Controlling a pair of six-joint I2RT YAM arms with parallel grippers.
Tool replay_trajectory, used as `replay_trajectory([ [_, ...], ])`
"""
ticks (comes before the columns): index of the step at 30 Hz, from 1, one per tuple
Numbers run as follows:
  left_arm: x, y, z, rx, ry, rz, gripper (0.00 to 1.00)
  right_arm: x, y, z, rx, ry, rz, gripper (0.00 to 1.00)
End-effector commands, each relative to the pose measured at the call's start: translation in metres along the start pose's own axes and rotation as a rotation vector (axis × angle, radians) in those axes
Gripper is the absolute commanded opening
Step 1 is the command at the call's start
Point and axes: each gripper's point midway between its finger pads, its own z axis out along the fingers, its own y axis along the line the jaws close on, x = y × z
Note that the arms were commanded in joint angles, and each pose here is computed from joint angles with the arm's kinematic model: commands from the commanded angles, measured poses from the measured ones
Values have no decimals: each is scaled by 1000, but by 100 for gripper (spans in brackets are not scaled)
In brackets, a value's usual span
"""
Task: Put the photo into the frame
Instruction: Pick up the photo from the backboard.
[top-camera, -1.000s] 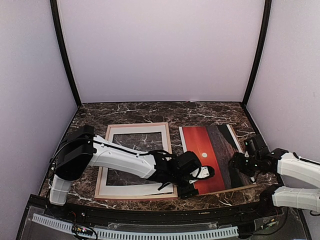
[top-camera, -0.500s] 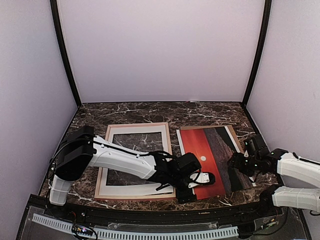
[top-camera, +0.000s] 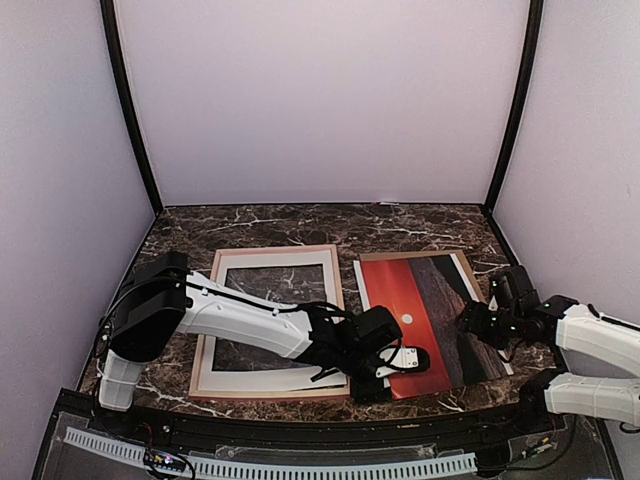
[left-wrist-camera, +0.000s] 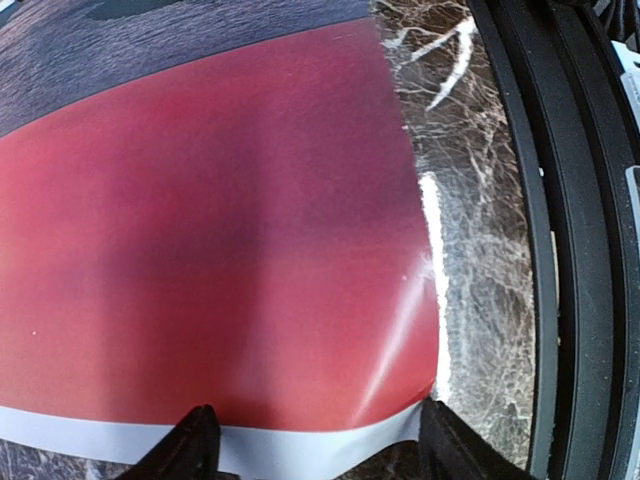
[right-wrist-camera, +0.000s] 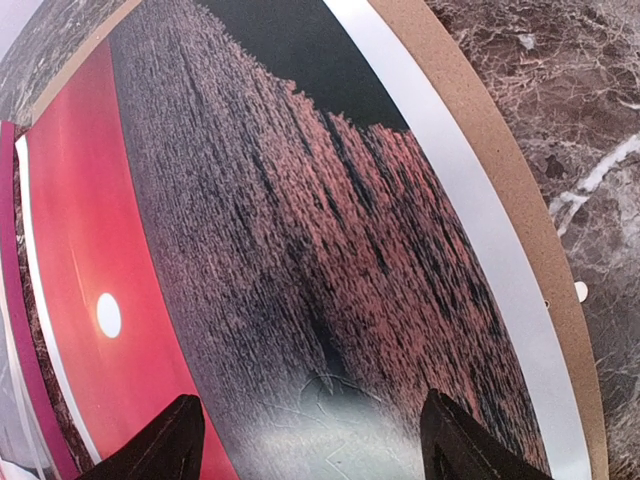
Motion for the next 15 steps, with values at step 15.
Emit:
replay_trajectory([
  [15,41,-27,-15,93,142,-39,42,-6,7,-5,-23,-19,-18,75],
])
